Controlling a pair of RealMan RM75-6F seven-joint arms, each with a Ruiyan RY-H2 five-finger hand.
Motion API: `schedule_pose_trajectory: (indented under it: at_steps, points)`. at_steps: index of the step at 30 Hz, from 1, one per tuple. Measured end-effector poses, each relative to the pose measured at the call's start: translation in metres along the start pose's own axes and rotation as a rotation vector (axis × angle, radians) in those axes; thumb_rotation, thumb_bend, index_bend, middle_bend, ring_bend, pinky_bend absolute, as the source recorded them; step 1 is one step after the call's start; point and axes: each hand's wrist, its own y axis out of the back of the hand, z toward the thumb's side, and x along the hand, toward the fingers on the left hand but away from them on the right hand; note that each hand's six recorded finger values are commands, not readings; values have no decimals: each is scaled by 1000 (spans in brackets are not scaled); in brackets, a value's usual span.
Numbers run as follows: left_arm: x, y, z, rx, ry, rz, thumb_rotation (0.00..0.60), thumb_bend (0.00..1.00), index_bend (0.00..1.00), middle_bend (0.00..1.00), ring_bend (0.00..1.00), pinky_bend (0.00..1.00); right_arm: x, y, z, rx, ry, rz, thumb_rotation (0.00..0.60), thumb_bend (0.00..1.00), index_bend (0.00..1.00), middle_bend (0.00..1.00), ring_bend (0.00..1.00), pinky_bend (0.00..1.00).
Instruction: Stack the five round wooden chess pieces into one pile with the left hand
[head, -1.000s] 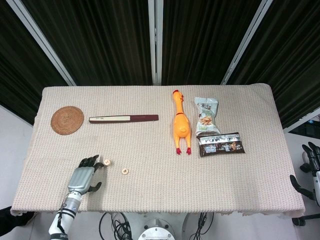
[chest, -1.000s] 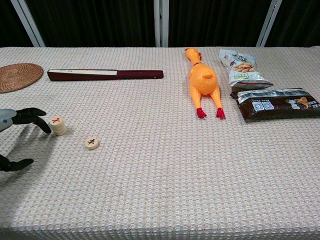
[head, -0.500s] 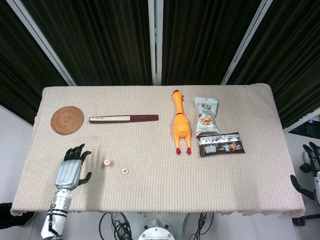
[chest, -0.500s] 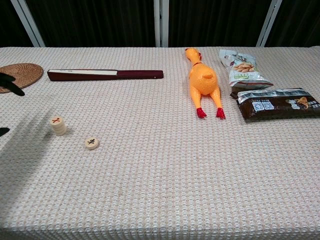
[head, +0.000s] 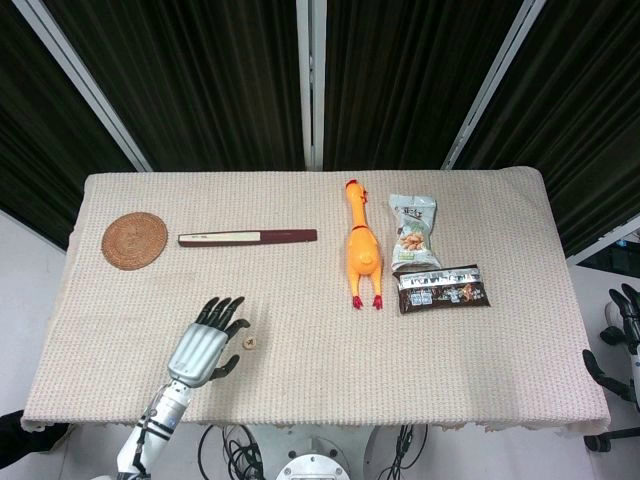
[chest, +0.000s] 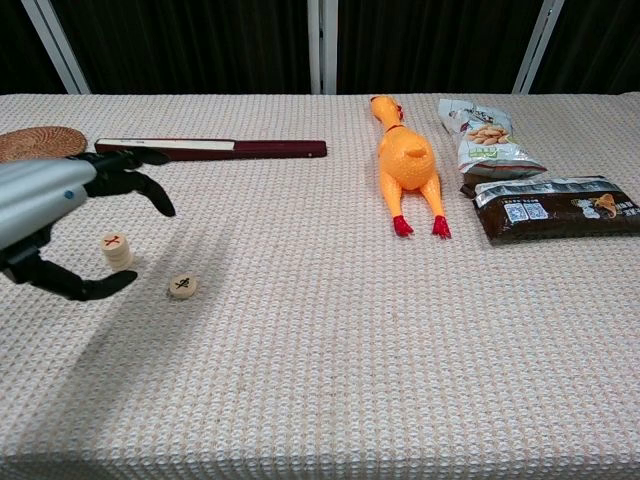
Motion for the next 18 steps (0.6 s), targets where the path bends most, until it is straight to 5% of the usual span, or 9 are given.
schedule_pose_trajectory:
  at_steps: [6, 18]
  points:
    - [17, -18, -5, 52, 28, -76, 600, 321, 317, 0, 0, 0, 1, 5, -3, -15, -3, -12, 600, 267, 0, 0, 0, 0]
    - [31, -32, -9, 85, 42, -98, 600, 321, 363, 0, 0, 0, 1, 7, -4, -19, -6, -19, 600, 267, 0, 0, 0, 0]
